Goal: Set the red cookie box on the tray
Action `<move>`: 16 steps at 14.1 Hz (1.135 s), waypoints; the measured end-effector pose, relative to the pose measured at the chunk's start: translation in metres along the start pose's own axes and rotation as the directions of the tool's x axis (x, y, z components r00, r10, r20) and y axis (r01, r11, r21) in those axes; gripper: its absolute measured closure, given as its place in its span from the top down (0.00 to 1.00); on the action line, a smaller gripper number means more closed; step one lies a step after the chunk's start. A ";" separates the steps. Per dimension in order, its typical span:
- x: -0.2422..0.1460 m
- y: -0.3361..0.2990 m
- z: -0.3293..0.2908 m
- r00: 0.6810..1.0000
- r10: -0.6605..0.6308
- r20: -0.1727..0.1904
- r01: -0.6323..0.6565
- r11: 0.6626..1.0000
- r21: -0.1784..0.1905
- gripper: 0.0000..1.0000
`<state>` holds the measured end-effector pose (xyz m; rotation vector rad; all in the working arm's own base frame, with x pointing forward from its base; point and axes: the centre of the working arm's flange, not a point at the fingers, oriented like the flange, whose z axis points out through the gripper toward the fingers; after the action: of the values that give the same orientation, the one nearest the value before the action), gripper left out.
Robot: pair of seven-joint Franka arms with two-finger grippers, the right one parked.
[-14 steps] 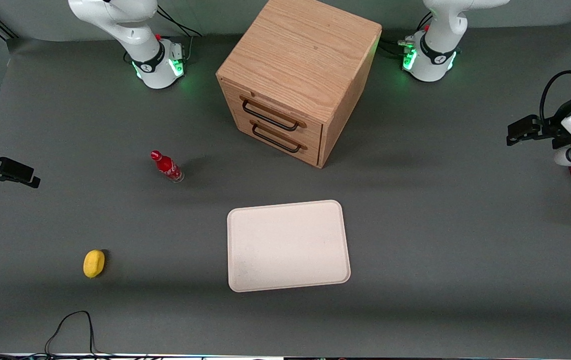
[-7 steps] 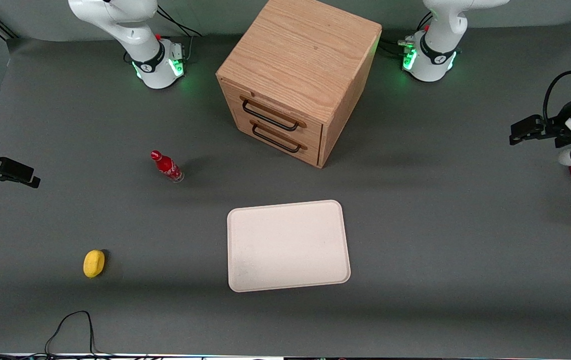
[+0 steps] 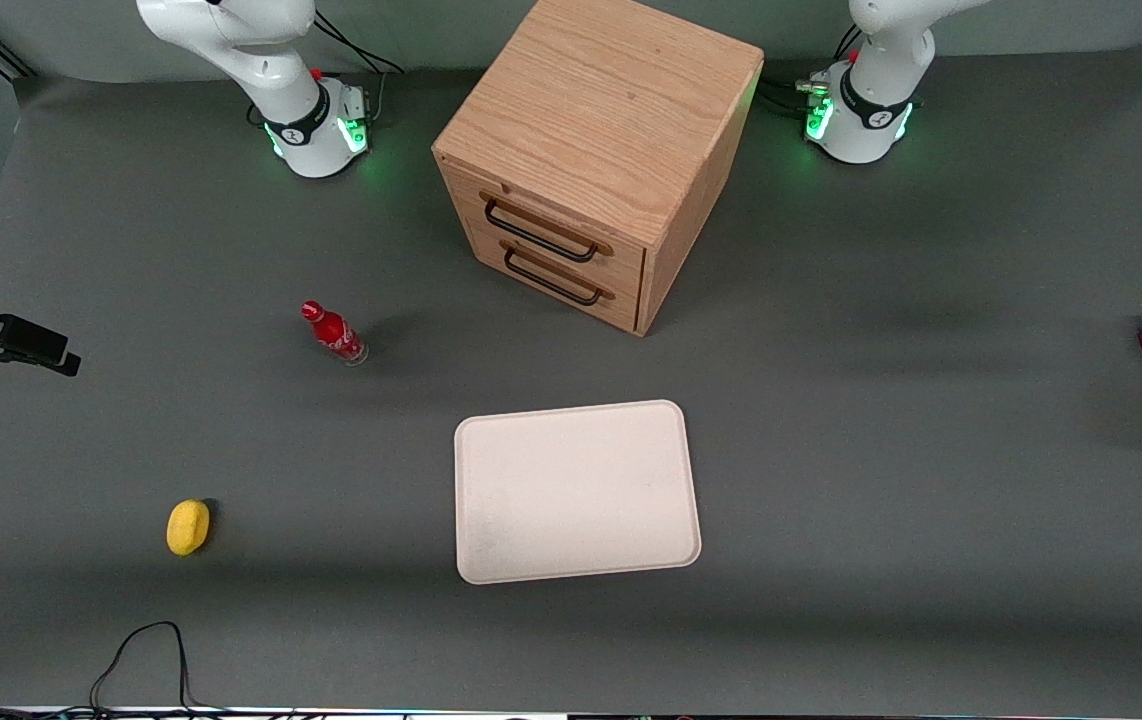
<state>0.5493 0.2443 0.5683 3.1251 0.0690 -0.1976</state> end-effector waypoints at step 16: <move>-0.012 -0.208 0.187 0.996 -0.042 -0.077 0.046 0.998 0.052 1.00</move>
<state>0.5046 0.4494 0.3829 3.1862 0.1359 -0.0827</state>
